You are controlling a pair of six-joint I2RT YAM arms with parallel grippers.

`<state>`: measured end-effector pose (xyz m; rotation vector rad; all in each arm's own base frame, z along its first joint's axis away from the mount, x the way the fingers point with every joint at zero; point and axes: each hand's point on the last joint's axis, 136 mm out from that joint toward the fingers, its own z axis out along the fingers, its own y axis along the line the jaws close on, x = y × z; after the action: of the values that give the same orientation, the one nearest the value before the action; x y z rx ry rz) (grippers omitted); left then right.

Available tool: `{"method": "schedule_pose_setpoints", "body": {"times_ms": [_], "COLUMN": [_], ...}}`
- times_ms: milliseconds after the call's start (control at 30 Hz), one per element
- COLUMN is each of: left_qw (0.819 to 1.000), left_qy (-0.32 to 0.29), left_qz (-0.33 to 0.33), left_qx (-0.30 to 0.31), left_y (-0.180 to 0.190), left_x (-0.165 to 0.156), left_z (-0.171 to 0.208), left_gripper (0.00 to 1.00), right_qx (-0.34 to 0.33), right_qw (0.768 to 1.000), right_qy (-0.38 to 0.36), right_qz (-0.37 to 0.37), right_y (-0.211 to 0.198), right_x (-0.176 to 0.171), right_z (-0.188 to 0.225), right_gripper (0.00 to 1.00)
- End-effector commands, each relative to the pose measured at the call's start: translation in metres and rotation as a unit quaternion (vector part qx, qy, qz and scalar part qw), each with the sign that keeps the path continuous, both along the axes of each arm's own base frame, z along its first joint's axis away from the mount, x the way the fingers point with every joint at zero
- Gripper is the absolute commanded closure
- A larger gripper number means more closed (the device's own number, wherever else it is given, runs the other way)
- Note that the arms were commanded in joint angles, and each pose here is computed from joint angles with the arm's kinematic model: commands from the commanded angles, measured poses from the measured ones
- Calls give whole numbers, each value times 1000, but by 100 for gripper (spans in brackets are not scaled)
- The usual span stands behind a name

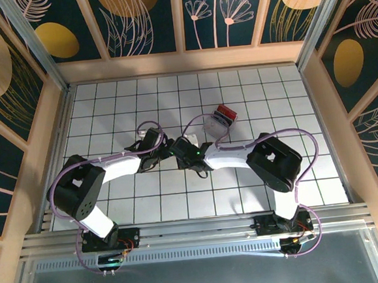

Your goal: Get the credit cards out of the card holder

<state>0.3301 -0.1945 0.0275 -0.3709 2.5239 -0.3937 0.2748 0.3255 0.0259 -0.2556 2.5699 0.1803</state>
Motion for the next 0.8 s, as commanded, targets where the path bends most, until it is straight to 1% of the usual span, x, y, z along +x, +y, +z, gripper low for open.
{"method": "schedule_pose_setpoints", "body": {"times_ms": [0, 67, 167, 433, 567, 733, 767], "left_qw": [1000, 999, 1000, 999, 997, 988, 986], "left_qy": [31, 32, 29, 4, -7, 3, 6], "left_qz": [0, -1, -4, -31, -58, -84, -88], "left_qx": [-1, 0, 2, 18, 47, 131, 140], "left_y": [3, 3, 3, 1, -4, -4, -5], "left_x": [-11, -11, -11, -6, -7, -10, -10], "left_z": [-15, -15, -14, 0, 2, -11, -13], "left_gripper": [1, 1, 1, 1, 1, 1, 1], "right_qx": [-7, -13, -18, 16, 24, 27, 29], "right_qw": [1000, 1000, 1000, 1000, 999, 999, 999], "right_qy": [8, 14, 19, 7, -3, -15, -16], "right_qz": [6, 2, -6, -17, -23, -30, -31], "right_y": [6, 2, -6, -13, -13, -17, -18], "right_x": [-1, -2, -4, 1, 5, 6, 7], "right_z": [-9, -14, -18, -7, 2, 9, 10], "right_gripper": [35, 39, 48, 78, 78, 75, 74]}}
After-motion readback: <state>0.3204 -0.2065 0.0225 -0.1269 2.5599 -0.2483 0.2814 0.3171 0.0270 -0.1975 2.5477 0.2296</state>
